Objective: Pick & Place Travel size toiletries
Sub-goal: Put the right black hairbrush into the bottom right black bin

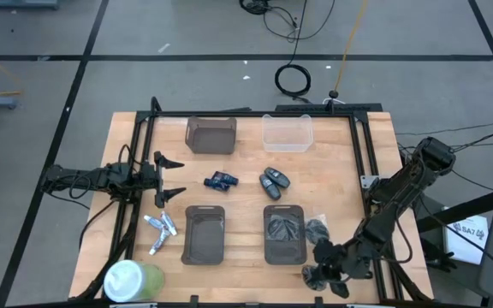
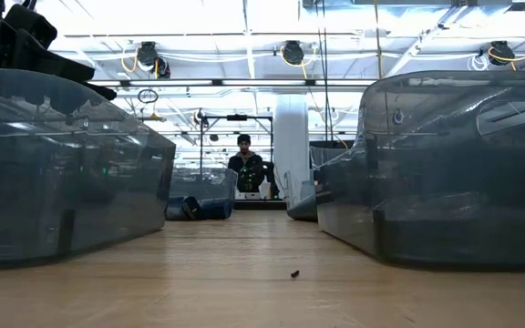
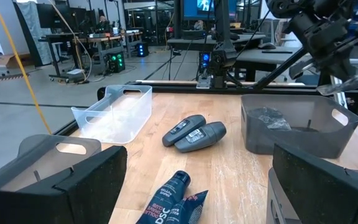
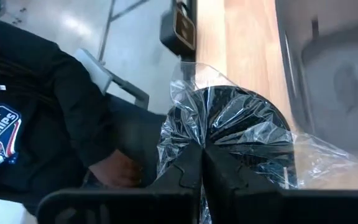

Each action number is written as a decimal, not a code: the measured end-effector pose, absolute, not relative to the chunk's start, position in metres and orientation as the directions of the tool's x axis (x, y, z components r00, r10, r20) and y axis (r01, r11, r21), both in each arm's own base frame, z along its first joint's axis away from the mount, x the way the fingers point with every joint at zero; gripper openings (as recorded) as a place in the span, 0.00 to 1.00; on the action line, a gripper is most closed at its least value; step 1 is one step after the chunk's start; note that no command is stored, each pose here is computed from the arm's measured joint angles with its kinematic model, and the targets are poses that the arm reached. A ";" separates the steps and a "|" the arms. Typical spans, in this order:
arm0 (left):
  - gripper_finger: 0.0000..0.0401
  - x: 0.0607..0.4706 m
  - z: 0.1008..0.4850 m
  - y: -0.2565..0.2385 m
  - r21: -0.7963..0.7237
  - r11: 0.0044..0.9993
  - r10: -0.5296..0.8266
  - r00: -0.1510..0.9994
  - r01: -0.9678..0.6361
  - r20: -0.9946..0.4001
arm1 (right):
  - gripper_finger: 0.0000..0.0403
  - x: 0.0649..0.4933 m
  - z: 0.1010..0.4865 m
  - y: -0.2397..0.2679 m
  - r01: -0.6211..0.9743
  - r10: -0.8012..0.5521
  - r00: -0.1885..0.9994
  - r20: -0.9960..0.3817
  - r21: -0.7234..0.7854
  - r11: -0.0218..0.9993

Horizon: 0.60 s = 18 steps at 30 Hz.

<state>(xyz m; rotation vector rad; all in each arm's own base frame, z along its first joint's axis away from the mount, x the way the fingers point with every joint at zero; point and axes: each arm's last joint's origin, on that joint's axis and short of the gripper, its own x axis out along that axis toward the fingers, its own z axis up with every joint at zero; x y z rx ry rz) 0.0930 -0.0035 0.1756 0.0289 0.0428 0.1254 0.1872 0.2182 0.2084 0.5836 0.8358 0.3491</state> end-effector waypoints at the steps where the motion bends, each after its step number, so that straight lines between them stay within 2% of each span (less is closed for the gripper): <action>1: 0.98 0.093 0.176 -0.004 0.032 0.992 0.125 0.991 -0.124 -0.041 | 0.00 0.190 0.209 0.217 -0.087 0.506 0.637 -0.582 0.598 0.797; 9: 0.98 0.093 0.176 -0.004 0.031 0.992 0.125 0.991 -0.124 -0.041 | 0.00 0.206 0.211 0.203 -0.168 0.471 0.677 -0.566 0.504 0.847; 18: 0.98 0.093 0.176 -0.004 0.032 0.992 0.126 0.991 -0.124 -0.041 | 0.00 0.225 0.216 0.187 -0.270 0.524 0.678 -0.515 0.489 0.830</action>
